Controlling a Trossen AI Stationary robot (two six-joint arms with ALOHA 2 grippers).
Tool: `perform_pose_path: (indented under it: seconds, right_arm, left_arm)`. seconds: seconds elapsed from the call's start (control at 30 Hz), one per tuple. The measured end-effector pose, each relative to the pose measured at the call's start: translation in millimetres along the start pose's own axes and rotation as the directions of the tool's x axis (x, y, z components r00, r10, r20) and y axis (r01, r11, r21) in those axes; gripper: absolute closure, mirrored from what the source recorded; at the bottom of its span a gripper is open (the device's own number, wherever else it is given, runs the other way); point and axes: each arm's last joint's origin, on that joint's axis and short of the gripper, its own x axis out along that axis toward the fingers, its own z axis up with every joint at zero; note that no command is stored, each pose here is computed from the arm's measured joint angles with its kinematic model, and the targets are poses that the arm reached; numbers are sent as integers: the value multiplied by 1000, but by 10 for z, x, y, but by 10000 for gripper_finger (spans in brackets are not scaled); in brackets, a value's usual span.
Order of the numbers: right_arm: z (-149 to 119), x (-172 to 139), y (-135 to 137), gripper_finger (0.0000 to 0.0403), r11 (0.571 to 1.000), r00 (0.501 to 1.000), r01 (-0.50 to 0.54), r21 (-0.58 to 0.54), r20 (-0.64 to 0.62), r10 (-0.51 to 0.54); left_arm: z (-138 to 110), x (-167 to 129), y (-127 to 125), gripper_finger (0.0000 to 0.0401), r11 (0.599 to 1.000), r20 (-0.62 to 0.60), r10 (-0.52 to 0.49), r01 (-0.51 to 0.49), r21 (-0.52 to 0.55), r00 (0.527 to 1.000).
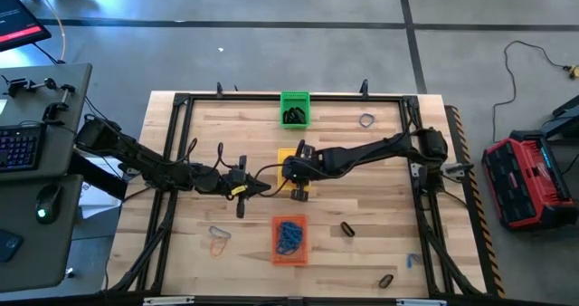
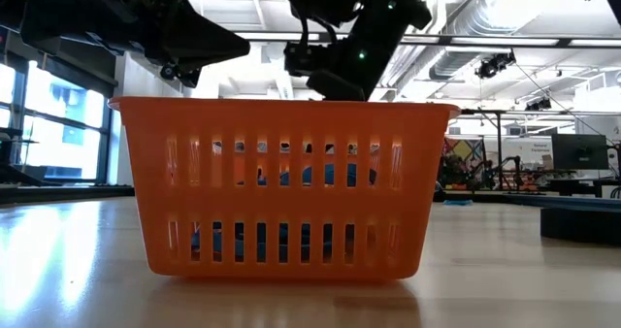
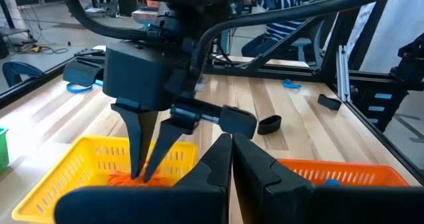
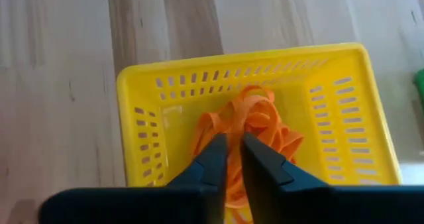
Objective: Sort rubber bands into baskets
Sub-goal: Put the orange rubber band into the yellow bin, then put the black rubber band into the green bin
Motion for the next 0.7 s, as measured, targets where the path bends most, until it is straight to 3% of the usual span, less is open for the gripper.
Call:
perform_pose_path:
  seconds: [0.2, 0.3, 0.5, 0.7]
  right_arm:
    - [-25, -10, 45, 298, 998, 999, -39, 45, -26, 40]
    - [-71, -77, 121, 283, 999, 998, -17, 41, -62, 20]
    - [-173, -521, 393, 340, 997, 996, 37, 66, -85, -31]
    - [-399, -948, 868, 382, 986, 987, -60, 154, -139, 82]
  left_arm:
    - [-1, 0, -7, 398, 1000, -3, -26, 26, -2, 1000]
    - [-3, 0, -13, 398, 999, -7, -47, 47, -1, 999]
    - [-29, -1, -11, 398, 999, -33, -49, 50, 8, 998]
    - [-94, -5, -2, 398, 999, -99, -40, 43, 24, 994]
